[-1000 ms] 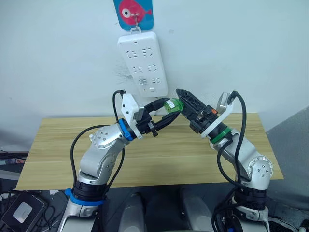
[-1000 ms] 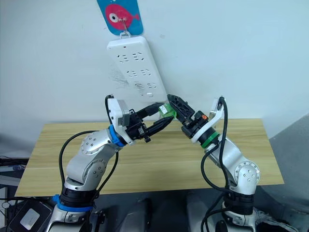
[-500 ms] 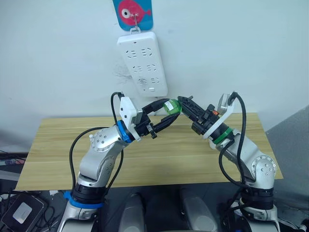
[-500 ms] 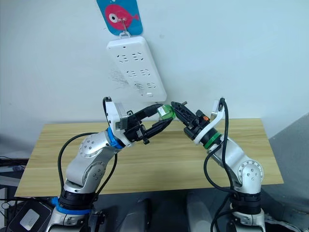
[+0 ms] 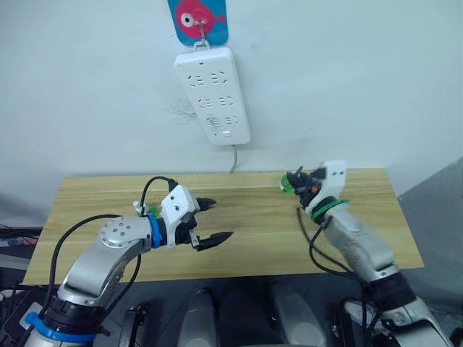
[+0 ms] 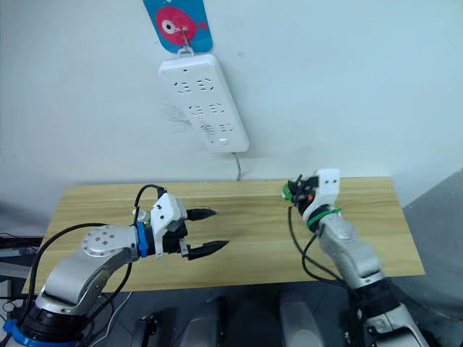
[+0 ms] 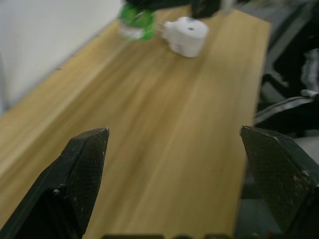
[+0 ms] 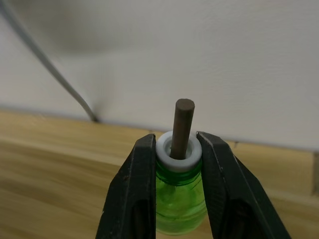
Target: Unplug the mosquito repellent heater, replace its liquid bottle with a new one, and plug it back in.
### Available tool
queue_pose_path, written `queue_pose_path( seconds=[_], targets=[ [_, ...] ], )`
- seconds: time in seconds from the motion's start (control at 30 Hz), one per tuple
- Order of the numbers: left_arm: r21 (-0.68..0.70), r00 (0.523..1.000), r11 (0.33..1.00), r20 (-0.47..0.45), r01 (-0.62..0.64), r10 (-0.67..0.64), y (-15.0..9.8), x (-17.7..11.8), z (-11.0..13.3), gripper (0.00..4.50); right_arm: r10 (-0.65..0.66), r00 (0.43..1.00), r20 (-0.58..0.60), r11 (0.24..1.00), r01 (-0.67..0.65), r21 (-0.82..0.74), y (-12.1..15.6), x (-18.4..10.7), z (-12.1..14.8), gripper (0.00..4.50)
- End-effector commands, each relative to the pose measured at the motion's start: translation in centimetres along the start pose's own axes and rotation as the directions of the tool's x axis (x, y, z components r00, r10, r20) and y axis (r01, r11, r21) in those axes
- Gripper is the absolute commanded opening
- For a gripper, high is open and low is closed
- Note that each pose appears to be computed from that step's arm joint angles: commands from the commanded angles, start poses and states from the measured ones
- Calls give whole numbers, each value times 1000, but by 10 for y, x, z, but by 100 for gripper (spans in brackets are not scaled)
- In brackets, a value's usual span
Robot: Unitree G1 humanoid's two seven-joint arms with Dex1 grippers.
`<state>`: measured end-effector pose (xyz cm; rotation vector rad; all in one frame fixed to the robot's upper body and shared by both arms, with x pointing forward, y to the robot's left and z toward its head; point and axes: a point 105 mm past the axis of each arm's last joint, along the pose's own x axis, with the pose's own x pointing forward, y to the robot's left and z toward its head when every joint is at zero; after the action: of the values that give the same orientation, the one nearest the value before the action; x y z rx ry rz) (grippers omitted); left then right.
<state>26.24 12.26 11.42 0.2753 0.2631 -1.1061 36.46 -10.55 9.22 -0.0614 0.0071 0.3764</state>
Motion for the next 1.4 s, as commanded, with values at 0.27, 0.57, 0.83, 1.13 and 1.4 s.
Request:
queue_pose_path(
  seconds=[0.27, 0.57, 0.83, 1.13, 1.4],
  targets=[
    [-27, 999, 999, 11, -31, 31, -7, 6, -1, 450, 18, 998, 63, 993, -10, -115, 2, 26, -24, 84],
    [-69, 986, 990, 101, -124, 131, -2, 1, 6, 450, 12, 990, 142, 1000, -10, -13, -4, 11, -10, 344],
    [-221, 859, 846, 60, -485, 508, 7, -48, -46, 450, 487, 870, 70, 859, -463, -220, 62, -29, 39, 447],
    [-318, 693, 634, -117, -705, 711, -7, -120, -124, 450, 700, 708, -96, 644, -683, -344, 112, -36, 71, 447],
    [-288, 658, 610, -106, -738, 746, 22, -120, -127, 450, 684, 722, -102, 676, -680, -282, 127, -30, 86, 447]
  ],
)
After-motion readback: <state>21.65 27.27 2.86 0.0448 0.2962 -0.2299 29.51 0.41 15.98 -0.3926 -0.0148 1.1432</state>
